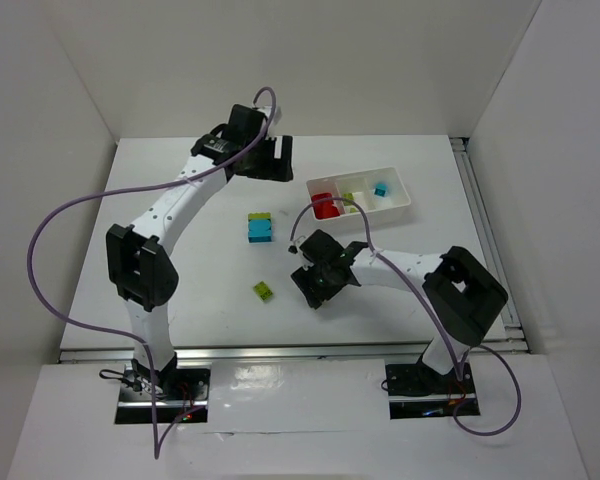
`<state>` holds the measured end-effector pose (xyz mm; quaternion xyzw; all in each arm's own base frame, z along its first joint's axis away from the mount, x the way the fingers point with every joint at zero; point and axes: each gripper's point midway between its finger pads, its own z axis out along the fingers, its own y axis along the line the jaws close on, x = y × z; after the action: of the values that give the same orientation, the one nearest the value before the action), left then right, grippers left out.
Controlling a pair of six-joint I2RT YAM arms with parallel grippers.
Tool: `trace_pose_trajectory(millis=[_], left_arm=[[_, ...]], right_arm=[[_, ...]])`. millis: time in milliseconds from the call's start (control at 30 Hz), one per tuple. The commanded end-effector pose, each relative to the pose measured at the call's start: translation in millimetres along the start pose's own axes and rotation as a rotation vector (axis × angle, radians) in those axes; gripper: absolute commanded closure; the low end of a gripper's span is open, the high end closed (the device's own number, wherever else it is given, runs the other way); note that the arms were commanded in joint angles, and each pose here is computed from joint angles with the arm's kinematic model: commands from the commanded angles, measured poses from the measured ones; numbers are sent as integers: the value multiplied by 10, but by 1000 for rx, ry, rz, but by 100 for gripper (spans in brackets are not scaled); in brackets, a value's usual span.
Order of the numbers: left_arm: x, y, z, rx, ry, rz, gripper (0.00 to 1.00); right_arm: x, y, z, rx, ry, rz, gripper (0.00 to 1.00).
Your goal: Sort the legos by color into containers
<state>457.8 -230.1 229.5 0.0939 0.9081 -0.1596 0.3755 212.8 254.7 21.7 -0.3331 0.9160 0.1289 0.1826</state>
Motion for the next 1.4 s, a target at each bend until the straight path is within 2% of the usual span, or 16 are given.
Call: trace_pose_trajectory(millis=[0, 100, 133, 233, 367, 533, 567, 833, 1000, 1133, 1233, 1300, 1367], left_arm=[[-82, 41, -72, -13, -31, -15, 5], [-94, 86, -74, -19, -33, -21, 5], [-72, 91, -77, -22, -24, -21, 5], [-66, 106, -119, -32, -22, -22, 5], [211, 175, -129, -50, 53, -17, 4], [753, 236, -210, -59, 167, -75, 0], [994, 252, -183, -69, 221, -81, 0], [1862, 143, -182, -77, 403, -43, 0], [2192, 149, -188, -89, 479, -33, 0], [2338, 139, -169, -85, 513, -27, 0], [2459, 182, -147, -92, 541, -19, 0], [2538, 159, -138, -86, 565, -14, 3], [2584, 158, -147, -81, 578, -17, 4]], right_arm=[[-146, 27, 17, 1, -47, -23, 35], [-172, -2, 30, 19, -49, -22, 51], [-191, 2, 6, 17, -58, -23, 65], [-467, -75, -252, 81, -143, -21, 75], [-885, -382, -691, 143, -280, 68, 75], [-1512, -1102, -1315, 284, -463, 208, 75], [-1557, -1212, -1359, 300, -468, 229, 75], [-1900, -2235, -1278, 452, -495, 437, 75], [-1965, -2435, -976, 458, -467, 478, 68], [-1932, -2529, -862, 475, -472, 513, 50], [-1886, -2610, -848, 502, -462, 525, 42], [-1888, -2607, -847, 501, -465, 534, 30], [-1880, -2627, -856, 514, -465, 536, 29]])
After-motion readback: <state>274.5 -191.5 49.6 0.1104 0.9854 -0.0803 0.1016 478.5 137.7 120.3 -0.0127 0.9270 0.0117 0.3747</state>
